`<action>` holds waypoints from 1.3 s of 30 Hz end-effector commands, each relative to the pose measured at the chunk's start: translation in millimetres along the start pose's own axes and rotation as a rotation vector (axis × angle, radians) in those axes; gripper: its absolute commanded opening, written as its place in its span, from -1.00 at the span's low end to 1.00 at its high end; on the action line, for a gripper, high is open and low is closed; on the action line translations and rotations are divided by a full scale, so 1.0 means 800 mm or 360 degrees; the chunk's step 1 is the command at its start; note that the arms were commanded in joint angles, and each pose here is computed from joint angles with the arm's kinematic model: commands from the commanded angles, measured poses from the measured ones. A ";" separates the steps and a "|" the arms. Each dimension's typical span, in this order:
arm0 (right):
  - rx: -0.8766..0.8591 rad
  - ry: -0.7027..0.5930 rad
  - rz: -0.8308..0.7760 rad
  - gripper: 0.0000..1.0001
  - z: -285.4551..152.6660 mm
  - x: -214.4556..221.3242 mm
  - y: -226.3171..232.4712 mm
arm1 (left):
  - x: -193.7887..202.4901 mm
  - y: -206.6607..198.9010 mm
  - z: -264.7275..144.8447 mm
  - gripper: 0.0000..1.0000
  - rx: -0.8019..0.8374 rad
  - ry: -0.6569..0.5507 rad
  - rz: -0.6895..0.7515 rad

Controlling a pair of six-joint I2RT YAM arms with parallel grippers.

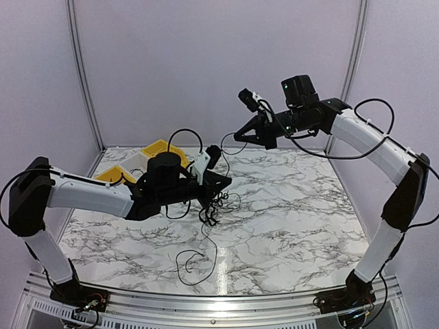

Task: Untangle the cables

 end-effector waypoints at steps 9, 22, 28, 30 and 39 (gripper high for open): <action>0.0181 0.0461 0.0153 -0.56 0.053 0.135 -0.042 | -0.067 0.091 -0.083 -1.00 -0.0501 0.0201 -0.0103; -0.0038 0.0465 0.0265 -0.19 0.073 0.191 -0.014 | -0.111 0.227 -0.142 -1.00 -0.1012 0.0379 -0.0090; -0.0063 0.0499 0.0276 -0.18 0.079 0.205 -0.013 | -0.108 0.273 -0.168 -1.00 -0.1063 0.0285 -0.0153; -0.0069 0.0503 0.0275 -0.18 0.080 0.206 -0.013 | -0.105 0.285 -0.171 -1.00 -0.1067 0.0274 -0.0178; -0.0097 0.0533 0.0289 -0.17 0.084 0.218 -0.011 | -0.073 0.325 -0.173 -1.00 -0.1081 0.0266 -0.0265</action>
Point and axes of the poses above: each gripper's point midway between its finger pads, its own z axis out along the fingers, its own y axis along the line the jaws close on, x = y × z, the point moved 10 cm from there along -z, back along the fingers, and after that the axes turned 7 degrees about -z, right-handed, at the moved point
